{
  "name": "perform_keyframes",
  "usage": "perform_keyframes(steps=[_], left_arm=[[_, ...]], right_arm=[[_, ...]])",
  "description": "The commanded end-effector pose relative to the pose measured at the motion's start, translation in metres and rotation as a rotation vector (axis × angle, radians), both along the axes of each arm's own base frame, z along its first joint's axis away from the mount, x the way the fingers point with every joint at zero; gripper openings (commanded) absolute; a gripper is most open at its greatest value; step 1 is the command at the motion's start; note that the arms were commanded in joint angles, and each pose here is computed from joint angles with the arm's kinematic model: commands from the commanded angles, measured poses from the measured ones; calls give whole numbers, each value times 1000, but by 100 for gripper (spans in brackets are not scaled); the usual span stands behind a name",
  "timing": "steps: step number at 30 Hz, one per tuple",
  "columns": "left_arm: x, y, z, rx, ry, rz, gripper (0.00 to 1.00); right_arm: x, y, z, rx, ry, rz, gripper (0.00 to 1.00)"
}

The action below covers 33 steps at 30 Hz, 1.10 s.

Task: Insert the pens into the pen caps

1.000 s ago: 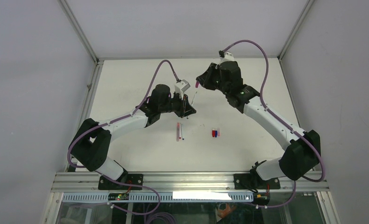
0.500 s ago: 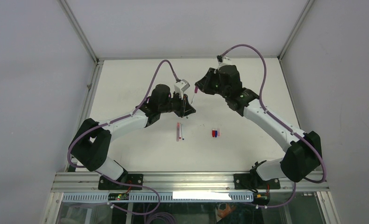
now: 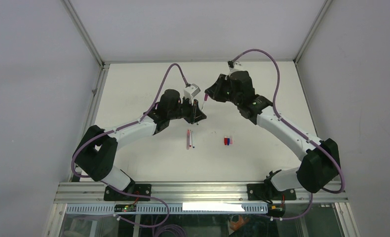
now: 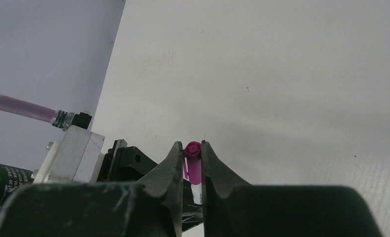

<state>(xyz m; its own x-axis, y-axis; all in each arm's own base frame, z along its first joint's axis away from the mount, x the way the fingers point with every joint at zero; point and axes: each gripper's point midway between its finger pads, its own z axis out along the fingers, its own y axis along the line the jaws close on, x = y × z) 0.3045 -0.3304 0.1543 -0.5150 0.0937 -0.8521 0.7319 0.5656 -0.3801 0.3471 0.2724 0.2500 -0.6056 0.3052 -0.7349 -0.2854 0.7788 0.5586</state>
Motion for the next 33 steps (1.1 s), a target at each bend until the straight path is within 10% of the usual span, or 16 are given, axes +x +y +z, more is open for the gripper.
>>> perform_keyframes(steps=[1, 13, 23, 33], left_arm=[[12, -3, 28, -31, -111, 31, 0], [31, -1, 49, -41, -197, 94, 0], [14, -4, 23, -11, -148, 9, 0], [-22, -22, 18, -86, -113, -218, 0]], right_arm=[[-13, 5, 10, 44, -23, 22, 0], [-33, 21, -14, 14, 17, 73, 0], [-9, 8, 47, -47, -227, 41, 50], [1, -14, 76, 31, -389, 39, 53]])
